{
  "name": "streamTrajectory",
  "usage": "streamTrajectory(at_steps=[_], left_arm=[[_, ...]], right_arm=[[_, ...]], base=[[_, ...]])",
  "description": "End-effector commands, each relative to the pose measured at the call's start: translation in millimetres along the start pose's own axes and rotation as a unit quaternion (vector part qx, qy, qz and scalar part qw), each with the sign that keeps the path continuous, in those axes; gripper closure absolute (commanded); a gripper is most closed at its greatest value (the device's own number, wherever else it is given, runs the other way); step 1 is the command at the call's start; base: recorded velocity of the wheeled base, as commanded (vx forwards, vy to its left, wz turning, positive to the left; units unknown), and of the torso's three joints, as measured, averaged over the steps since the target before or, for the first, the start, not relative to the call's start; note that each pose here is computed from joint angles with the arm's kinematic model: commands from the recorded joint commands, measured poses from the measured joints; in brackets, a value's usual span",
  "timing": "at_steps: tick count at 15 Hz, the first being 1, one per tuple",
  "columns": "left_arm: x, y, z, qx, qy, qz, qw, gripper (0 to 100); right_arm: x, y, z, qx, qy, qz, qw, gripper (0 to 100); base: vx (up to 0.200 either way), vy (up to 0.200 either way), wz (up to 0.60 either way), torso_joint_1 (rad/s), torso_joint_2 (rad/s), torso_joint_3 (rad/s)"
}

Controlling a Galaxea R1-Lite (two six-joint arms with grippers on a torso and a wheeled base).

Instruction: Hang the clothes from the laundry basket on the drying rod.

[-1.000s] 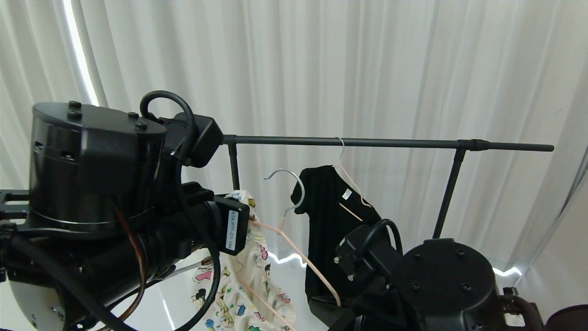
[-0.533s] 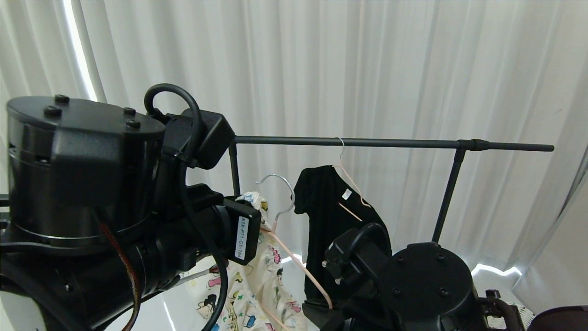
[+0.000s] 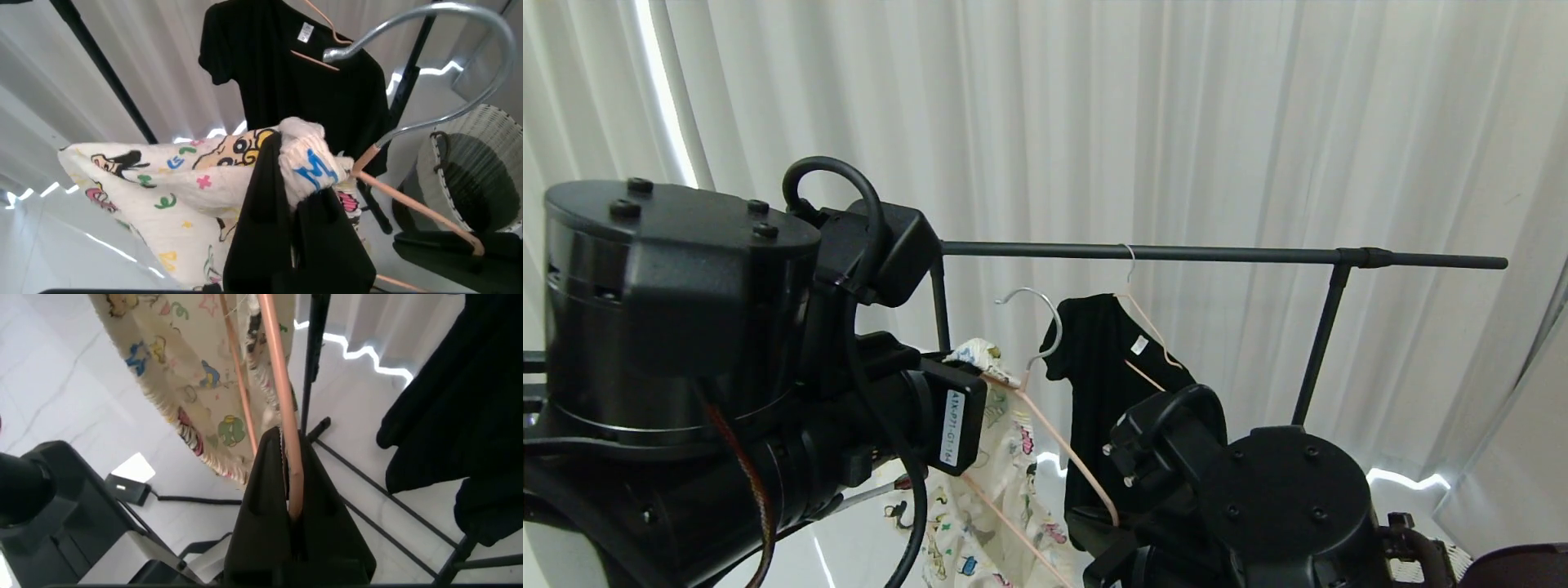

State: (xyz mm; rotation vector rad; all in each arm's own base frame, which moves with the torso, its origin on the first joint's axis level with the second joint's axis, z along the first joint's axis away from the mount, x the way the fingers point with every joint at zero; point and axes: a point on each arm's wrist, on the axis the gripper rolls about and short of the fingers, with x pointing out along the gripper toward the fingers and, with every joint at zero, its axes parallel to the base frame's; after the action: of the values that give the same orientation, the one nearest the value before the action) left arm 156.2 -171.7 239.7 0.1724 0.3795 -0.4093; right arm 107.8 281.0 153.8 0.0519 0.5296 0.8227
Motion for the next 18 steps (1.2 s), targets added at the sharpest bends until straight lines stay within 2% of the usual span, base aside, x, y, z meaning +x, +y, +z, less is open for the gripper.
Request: streamTrajectory(at_steps=[1, 10, 12, 13, 14, 16, 18], left_arm=[[-0.2, -0.1, 0.3, 0.0, -0.001, 0.0, 1.0, 0], [-9.1, 5.4, -8.3, 0.0, 0.001, 0.001, 1.0, 0], [-13.0, 8.4, -16.6, 0.005, 0.008, 0.002, 1.0, 0], [-19.7, 15.6, -25.1, 0.007, 0.01, 0.005, 0.9999, 0], [-23.1, 22.1, -25.0, -0.003, -0.001, 0.008, 1.0, 0], [-25.3, 35.6, -25.1, -0.023, -0.02, 0.004, 0.9995, 0], [-35.7, 53.3, -33.3, -0.002, -0.033, -0.02, 0.9993, 0]], right_arm=[[-0.5, 0.1, 0.8, 0.0, -0.002, 0.0, 1.0, 100], [-6.3, -10.7, 13.5, 0.014, -0.04, -0.028, 0.9987, 100], [-7.7, -14.6, 11.5, -0.005, -0.041, -0.045, 0.9981, 100], [-12.2, -22.4, 5.5, -0.044, -0.032, -0.059, 0.9968, 100], [-18.4, -24.7, 3.1, -0.056, -0.03, -0.054, 0.9965, 100], [-29.9, -29.6, -1.8, -0.059, -0.023, -0.043, 0.9971, 100], [-44.8, -34.1, -7.5, -0.071, -0.018, -0.025, 0.997, 100]], base=[[0.0, 0.0, 0.0, 0.0, 0.0, 0.0], [0.0, 0.0, 0.0, 0.0, 0.0, 0.0], [0.0, 0.0, 0.0, 0.0, 0.0, 0.0], [0.0, 0.0, 0.0, 0.0, 0.0, 0.0], [0.0, 0.0, 0.0, 0.0, 0.0, 0.0], [0.0, 0.0, 0.0, 0.0, 0.0, 0.0], [0.0, 0.0, 0.0, 0.0, 0.0, 0.0]])
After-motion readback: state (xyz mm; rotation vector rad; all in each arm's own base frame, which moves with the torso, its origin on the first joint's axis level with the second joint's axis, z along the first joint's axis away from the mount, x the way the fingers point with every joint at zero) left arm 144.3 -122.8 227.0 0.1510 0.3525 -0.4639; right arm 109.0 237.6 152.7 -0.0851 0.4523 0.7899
